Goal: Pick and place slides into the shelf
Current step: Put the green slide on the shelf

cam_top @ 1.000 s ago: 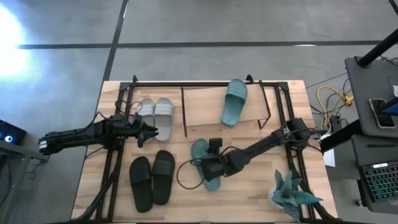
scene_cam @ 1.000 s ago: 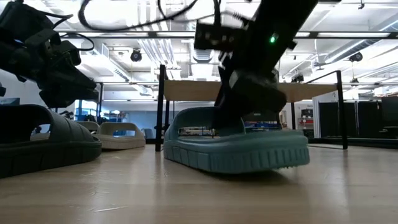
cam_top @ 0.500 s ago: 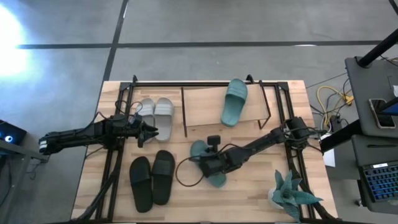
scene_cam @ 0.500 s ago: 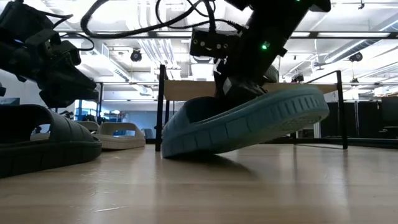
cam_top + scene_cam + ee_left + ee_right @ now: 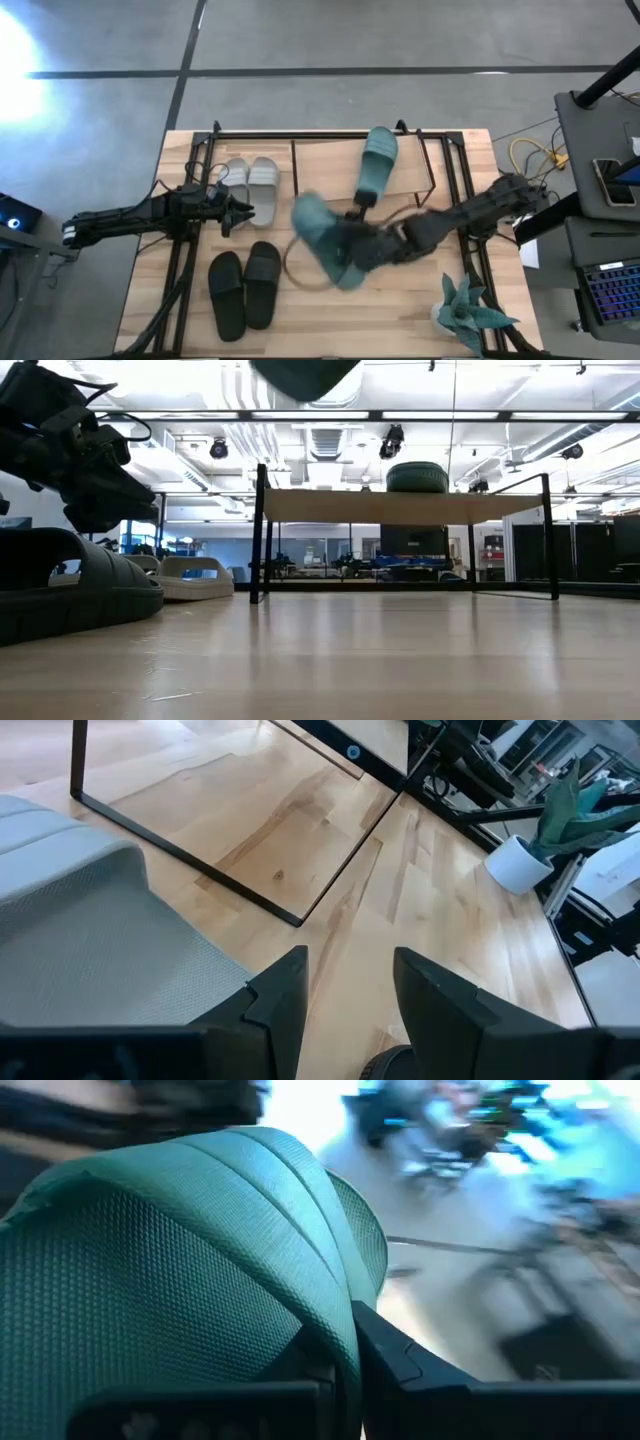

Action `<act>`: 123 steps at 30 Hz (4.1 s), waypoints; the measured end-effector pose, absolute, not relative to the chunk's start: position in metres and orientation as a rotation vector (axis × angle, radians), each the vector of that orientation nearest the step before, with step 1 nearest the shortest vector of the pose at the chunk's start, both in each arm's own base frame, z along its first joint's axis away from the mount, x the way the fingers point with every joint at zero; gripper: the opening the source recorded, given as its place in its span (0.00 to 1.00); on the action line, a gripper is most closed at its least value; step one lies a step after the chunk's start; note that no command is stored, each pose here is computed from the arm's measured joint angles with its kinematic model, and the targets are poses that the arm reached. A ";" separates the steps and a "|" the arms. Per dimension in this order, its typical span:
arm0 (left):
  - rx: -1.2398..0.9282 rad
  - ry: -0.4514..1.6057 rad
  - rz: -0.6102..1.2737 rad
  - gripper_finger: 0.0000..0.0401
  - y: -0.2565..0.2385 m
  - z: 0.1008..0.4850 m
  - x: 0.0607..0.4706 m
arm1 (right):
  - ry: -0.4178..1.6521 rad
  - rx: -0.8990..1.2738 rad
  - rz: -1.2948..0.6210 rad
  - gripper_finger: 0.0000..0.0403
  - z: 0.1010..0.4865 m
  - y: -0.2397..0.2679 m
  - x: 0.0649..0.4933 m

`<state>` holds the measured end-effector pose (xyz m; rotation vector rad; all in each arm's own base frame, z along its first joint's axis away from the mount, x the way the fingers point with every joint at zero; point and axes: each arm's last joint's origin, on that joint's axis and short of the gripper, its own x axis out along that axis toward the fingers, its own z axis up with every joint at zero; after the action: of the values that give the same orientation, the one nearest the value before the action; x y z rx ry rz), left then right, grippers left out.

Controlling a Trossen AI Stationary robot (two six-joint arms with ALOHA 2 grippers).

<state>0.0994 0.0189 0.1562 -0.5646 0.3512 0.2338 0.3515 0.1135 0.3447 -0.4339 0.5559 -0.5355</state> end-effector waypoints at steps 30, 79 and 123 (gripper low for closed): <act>-0.565 0.343 0.233 0.34 0.019 0.157 0.100 | 0.963 -0.367 -0.888 0.03 0.280 -0.077 0.391; -0.565 0.344 0.230 0.34 0.019 0.157 0.100 | 1.199 -0.188 -0.614 0.36 0.314 -0.062 0.332; -0.655 0.209 0.211 0.34 0.020 0.169 0.103 | 1.207 0.821 -1.069 0.02 0.297 -0.188 0.234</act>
<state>0.1034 0.0197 0.1686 -0.6551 0.2092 0.2110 0.2340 -0.1883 0.2970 0.8213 1.2073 -1.0686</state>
